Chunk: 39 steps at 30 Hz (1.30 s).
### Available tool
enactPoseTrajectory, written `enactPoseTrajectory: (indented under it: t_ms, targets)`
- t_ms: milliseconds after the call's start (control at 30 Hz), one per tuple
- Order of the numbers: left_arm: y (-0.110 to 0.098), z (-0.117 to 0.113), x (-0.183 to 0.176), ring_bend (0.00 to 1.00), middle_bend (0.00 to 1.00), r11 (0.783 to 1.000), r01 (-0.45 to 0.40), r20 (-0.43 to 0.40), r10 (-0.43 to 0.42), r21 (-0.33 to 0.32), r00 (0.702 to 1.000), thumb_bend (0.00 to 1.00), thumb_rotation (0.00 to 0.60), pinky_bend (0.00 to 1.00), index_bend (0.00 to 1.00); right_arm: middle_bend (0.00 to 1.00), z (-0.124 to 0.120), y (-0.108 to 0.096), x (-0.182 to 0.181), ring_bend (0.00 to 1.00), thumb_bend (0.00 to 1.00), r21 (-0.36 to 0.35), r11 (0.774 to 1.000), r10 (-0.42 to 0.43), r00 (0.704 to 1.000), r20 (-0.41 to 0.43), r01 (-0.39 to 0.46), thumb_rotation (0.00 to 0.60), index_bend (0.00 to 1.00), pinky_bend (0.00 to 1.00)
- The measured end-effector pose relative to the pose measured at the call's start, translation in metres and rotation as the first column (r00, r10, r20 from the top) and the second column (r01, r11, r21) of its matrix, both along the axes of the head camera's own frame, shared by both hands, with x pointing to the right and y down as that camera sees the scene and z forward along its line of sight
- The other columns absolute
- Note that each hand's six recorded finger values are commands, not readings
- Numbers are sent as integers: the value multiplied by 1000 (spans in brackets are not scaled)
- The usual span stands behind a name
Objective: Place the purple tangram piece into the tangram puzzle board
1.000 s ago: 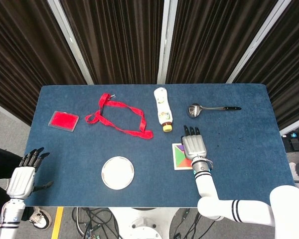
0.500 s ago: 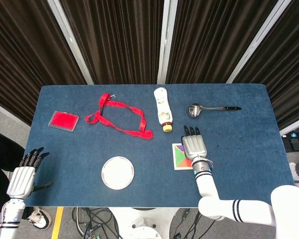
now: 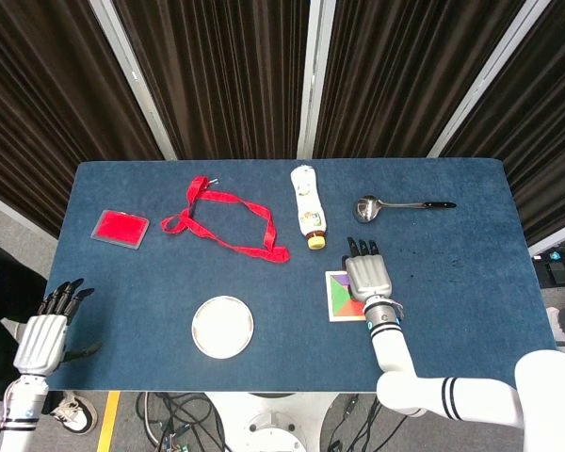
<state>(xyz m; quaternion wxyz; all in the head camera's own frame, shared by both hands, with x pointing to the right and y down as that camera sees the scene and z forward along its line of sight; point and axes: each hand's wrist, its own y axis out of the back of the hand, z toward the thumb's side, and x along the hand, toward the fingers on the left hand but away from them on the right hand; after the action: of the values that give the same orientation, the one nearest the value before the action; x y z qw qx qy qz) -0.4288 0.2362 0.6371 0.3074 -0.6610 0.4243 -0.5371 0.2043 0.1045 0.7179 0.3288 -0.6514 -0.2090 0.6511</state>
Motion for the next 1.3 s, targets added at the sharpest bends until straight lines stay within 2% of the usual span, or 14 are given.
enactPoseTrajectory:
  t_ms: [233,500,667,933,1300]
  targets:
    - [0,1,0,0,61,1000,-2,-1,2,-6,1000,1,600,143,175,0,-3,-1,-2,0,295,9,1000,-9,1000,14,9,600,302,0]
    - [0,0,1,0,62,1000,-4,-1,4,-6,1000,1,600,144,175,0,-13,-8,7,0,295,52,998,19,999,47,-22,600,144,0]
    - [0,1,2,0,61,1000,-6,2,6,-9,1000,0,600,144,175,0,-9,-13,21,0,295,60,997,40,999,28,-42,600,8,0]
    - [1,3,1,0,61,1000,-4,7,4,-18,1000,0,600,146,186,0,3,-13,31,0,299,47,998,48,999,-3,-48,600,0,0]
    - [2,3,-1,0,62,1000,-2,5,2,-18,1000,1,600,146,186,0,10,-11,24,0,299,32,999,33,999,-1,-33,600,0,0]
